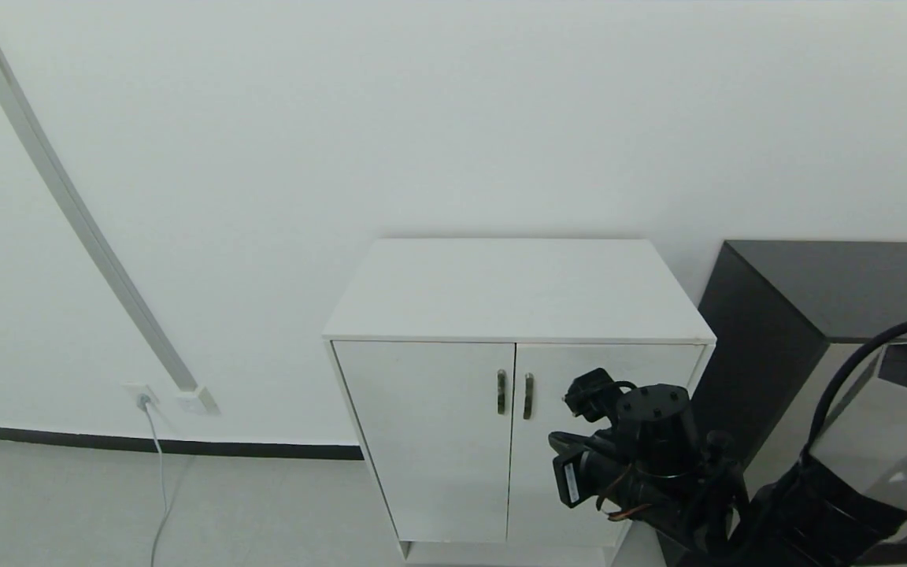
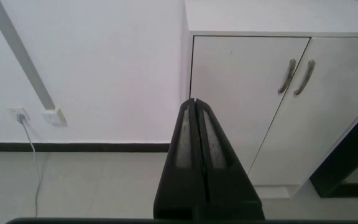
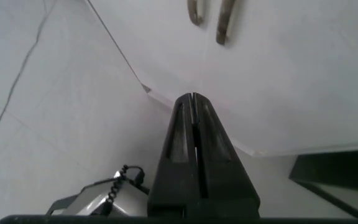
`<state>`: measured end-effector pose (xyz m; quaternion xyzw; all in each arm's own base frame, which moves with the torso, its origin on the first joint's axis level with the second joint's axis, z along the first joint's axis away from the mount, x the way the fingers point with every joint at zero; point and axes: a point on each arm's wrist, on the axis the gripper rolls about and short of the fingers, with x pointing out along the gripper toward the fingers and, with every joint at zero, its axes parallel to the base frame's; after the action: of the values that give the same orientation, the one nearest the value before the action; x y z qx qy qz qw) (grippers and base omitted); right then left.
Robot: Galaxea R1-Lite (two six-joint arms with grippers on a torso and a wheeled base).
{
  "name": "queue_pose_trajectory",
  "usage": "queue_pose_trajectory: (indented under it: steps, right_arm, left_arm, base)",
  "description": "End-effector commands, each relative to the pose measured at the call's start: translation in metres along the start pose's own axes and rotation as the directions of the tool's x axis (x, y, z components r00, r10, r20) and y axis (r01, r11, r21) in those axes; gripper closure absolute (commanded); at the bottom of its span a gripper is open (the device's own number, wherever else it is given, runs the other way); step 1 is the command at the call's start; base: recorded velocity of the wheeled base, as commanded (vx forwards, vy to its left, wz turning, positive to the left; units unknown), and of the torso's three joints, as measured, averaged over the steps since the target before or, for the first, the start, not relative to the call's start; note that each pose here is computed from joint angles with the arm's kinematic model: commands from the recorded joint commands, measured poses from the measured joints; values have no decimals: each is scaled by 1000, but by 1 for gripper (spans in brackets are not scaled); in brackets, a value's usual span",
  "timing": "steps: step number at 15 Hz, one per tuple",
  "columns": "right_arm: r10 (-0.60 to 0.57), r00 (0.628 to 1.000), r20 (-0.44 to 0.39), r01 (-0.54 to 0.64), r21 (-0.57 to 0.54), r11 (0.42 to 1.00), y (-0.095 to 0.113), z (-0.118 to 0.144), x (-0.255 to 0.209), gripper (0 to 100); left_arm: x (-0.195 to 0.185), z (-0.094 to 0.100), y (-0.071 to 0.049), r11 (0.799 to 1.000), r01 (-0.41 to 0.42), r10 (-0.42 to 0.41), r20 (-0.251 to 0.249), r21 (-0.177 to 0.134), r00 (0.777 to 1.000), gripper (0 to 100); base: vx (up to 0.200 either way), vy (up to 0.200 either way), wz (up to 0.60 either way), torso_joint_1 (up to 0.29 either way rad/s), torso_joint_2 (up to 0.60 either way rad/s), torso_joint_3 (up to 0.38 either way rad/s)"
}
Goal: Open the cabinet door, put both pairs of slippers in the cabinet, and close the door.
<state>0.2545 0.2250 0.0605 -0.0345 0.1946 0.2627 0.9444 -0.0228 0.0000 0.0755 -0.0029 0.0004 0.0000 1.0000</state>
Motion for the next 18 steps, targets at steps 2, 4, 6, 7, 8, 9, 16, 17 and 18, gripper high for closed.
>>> queue_pose_trajectory:
  steps: [2,4,6,7,8,9,16,17,18]
  right_arm:
    - [-22,1000,15,22,9,1000,-6,-6,24,100]
    - [-45,998,39,44,20,999,-13,-1,40,100]
    - [-62,996,68,60,33,998,-19,5,52,100]
    - [-72,994,88,68,40,997,-23,10,59,100]
    - [-83,992,99,79,46,996,-27,14,65,100]
    - [-88,990,108,83,50,995,-29,18,68,100]
    - [-130,982,137,121,71,990,-47,35,83,100]
    - [-136,981,140,127,74,989,-50,36,85,100]
    - [-139,980,143,129,76,989,-51,36,87,100]
  left_arm:
    - [0,0,0,1000,-2,2,-1,0,1000,100]
    - [0,0,0,1000,-2,2,-1,0,1000,100]
    - [0,0,0,1000,-2,2,-1,0,1000,100]
    - [0,0,0,1000,-2,2,-1,-2,1000,100]
    - [0,0,0,1000,-2,2,-1,0,1000,100]
    - [0,0,0,1000,0,0,-2,0,1000,100]
    - [0,0,0,1000,0,0,-1,0,1000,100]
    - [0,0,0,1000,0,0,-1,0,1000,100]
    - [0,0,0,1000,0,0,-2,0,1000,100]
  base:
    - [0,0,0,0,0,0]
    - [0,0,0,0,0,0]
    - [0,0,0,0,0,0]
    - [0,0,0,0,0,0]
    - [0,0,0,0,0,0]
    - [0,0,0,0,0,0]
    - [0,0,0,0,0,0]
    - [0,0,0,0,0,0]
    - [0,0,0,0,0,0]
